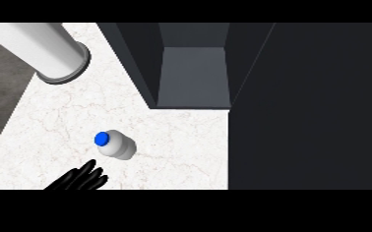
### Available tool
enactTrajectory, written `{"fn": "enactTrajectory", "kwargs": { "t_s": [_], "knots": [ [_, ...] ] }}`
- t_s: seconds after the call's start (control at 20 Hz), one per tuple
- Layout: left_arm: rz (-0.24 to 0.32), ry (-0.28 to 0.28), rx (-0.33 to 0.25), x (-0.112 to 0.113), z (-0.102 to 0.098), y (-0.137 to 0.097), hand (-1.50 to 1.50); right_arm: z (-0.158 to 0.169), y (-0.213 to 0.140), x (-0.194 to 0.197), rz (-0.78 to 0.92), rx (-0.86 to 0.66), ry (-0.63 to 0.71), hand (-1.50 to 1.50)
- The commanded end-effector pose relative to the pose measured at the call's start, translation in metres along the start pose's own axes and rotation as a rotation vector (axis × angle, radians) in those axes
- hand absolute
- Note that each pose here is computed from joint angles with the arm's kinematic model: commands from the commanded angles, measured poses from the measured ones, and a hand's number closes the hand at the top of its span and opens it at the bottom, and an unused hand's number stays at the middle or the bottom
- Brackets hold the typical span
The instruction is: Pick up the bottled water, place it into the cabinet and close the cabinet
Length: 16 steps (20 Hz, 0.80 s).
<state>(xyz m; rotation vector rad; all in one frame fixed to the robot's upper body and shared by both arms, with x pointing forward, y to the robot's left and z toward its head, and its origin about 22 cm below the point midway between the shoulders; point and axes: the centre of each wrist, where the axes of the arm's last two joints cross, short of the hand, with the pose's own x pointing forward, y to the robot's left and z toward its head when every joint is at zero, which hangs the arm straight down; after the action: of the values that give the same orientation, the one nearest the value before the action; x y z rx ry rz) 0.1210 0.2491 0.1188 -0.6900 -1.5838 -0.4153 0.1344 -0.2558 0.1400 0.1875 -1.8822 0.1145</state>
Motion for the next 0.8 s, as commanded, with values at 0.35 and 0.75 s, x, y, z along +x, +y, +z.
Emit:
{"fn": "enactTrajectory", "kwargs": {
  "t_s": [0.35, 0.75],
  "knots": [
    [0.028, -0.120, -0.059, 0.043, 0.025, -0.026, -1.50, 0.025, 0.001, 0.031, -0.048, 0.030, -0.024, -1.50],
    [0.032, -0.075, -0.052, 0.045, 0.039, -0.019, -1.50, 0.029, 0.003, 0.034, -0.052, 0.024, -0.012, -1.50]
  ]
}}
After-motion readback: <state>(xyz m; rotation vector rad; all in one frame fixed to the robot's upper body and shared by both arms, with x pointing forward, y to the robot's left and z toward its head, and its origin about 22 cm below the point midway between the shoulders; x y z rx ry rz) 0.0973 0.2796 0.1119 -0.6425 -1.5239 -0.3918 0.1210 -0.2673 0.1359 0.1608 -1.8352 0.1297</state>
